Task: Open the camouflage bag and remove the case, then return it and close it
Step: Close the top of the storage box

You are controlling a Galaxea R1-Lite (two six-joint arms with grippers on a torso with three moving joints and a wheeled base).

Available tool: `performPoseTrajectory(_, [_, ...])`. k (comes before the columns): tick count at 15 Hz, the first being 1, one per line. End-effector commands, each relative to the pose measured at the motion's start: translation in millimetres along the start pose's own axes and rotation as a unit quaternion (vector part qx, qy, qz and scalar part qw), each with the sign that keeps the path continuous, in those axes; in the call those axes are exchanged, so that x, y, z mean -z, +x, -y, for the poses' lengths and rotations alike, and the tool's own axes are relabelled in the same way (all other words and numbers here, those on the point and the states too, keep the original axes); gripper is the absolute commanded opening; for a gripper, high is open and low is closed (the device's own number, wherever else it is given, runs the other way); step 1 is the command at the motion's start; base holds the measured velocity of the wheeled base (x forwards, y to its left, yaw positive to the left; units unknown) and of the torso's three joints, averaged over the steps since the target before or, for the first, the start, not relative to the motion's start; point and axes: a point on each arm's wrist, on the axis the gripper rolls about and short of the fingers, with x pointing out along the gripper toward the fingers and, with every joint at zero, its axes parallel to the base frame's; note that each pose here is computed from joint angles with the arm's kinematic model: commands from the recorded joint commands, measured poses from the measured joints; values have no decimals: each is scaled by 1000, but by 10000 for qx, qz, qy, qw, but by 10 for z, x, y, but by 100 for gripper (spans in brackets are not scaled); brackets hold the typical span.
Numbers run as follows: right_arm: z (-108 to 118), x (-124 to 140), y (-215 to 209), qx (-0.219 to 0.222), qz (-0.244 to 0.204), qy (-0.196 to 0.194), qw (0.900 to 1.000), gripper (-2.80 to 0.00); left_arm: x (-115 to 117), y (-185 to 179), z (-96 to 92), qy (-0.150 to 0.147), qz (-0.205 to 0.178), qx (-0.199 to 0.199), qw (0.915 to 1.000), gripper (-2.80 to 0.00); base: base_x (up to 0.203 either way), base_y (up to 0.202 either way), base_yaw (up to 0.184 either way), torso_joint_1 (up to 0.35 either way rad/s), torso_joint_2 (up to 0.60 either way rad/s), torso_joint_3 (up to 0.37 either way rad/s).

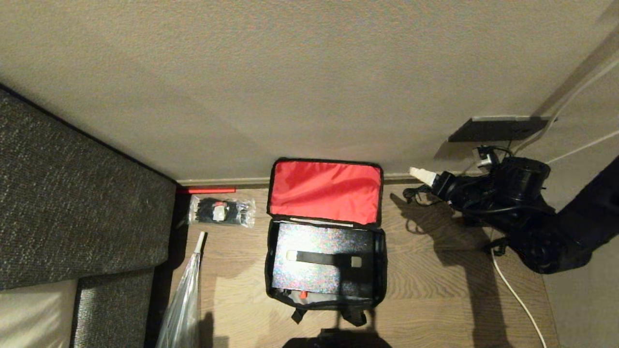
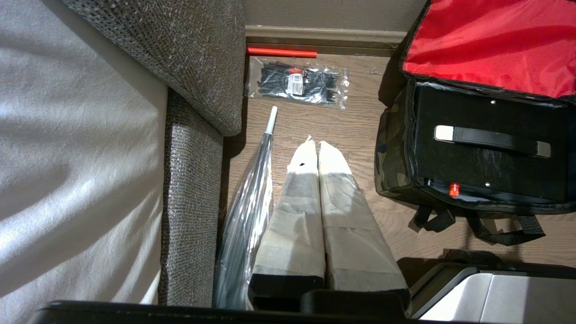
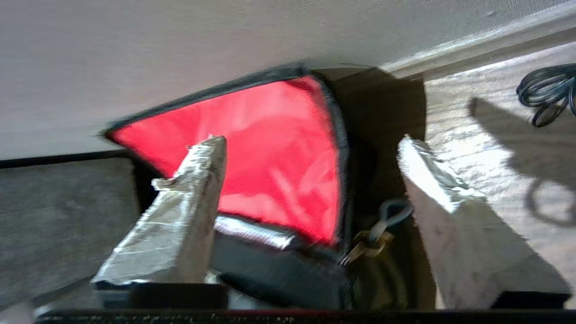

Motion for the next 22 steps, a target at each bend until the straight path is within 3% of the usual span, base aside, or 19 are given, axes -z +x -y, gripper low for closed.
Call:
performPoseTrajectory(1, [173,144,259,-2,-55,-79,10000,0,9,1,0,0,-5,-4,10000,-280,0,0,0,0,0,0])
performPoseTrajectory(4, [290,241,474,-26,-50,-520,9986,0,9,1,0,-2,-5,-4,10000,-280,0,0,0,0,0,0])
performPoseTrajectory(8, [314,591,677,80,-329,-817,9961,0,9,1,0,0,-5,-4,10000,-280,0,0,0,0,0,0])
performPoseTrajectory(12, [241,626,977,136,216,-913,9955,0,9,1,0,0,-5,-4,10000,-280,0,0,0,0,0,0])
performPoseTrajectory(19, [97,654,1078,-175,628,-415,9970,0,9,1,0,0,-5,-4,10000,-280,0,0,0,0,0,0])
performPoseTrajectory(20, [81,657,1075,-268,734,-321,9964,-280,9,1,0,0,-5,-4,10000,-280,0,0,0,0,0,0])
performPoseTrajectory(22, [73,659,1081,-293,730,-274,9965,-280,9,1,0,0,-5,-4,10000,-280,0,0,0,0,0,0])
